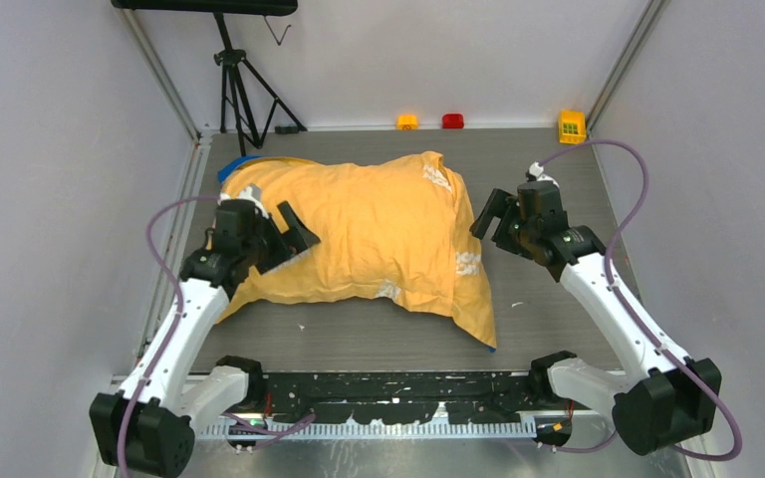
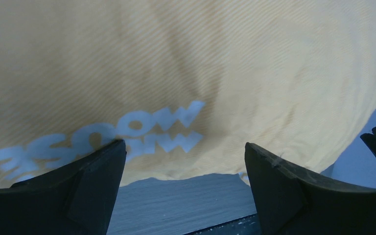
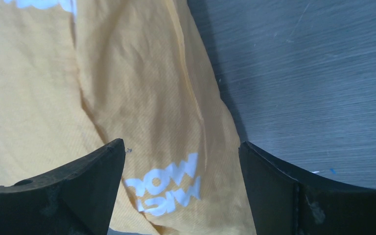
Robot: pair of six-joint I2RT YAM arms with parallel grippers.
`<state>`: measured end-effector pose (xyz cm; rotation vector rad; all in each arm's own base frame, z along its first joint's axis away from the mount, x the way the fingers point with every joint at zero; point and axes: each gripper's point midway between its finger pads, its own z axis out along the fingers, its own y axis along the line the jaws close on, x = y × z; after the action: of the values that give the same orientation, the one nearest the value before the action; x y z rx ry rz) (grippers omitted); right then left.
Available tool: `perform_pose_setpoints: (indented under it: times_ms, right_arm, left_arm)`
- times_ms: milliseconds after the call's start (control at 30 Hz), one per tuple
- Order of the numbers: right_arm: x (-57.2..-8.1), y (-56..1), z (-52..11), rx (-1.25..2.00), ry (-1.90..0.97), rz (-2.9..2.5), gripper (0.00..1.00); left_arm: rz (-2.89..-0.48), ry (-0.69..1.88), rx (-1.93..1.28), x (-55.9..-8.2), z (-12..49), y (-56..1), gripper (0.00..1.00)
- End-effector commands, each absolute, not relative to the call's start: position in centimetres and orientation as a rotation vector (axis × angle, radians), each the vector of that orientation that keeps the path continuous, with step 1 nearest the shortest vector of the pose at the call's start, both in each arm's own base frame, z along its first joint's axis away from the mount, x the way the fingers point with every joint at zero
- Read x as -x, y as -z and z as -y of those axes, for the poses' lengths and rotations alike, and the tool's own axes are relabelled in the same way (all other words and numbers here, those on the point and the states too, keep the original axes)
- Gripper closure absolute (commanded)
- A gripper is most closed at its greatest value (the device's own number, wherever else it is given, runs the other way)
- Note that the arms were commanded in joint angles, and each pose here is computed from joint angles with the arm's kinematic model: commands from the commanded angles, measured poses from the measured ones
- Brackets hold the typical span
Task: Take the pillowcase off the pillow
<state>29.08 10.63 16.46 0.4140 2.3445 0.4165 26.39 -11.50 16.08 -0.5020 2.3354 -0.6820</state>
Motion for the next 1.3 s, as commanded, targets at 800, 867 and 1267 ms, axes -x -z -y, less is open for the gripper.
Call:
perform_pose_setpoints:
  times_ms: [800, 867, 1267]
  right_arm:
    - [-26.2, -19.2, -22.0, -0.182, -0.76, -2.239, 0.12]
    - [-26.7, -19.6, -21.1, -0.219, -0.732, -2.221, 0.13]
    - [-29.3, -21.2, -23.5, -0.251, -0.788, -2.241, 0.25]
  left_arm:
    - [-2.147, 0.289, -0.057, -25.2, 14.3, -26.4, 0.11]
    - [-2.143, 0.281, -0.152, -24.6, 16.4, -26.6, 0.1]
    - [-2.166, 0.349, -0.521, -23.6, 26.7, -25.7, 0.22]
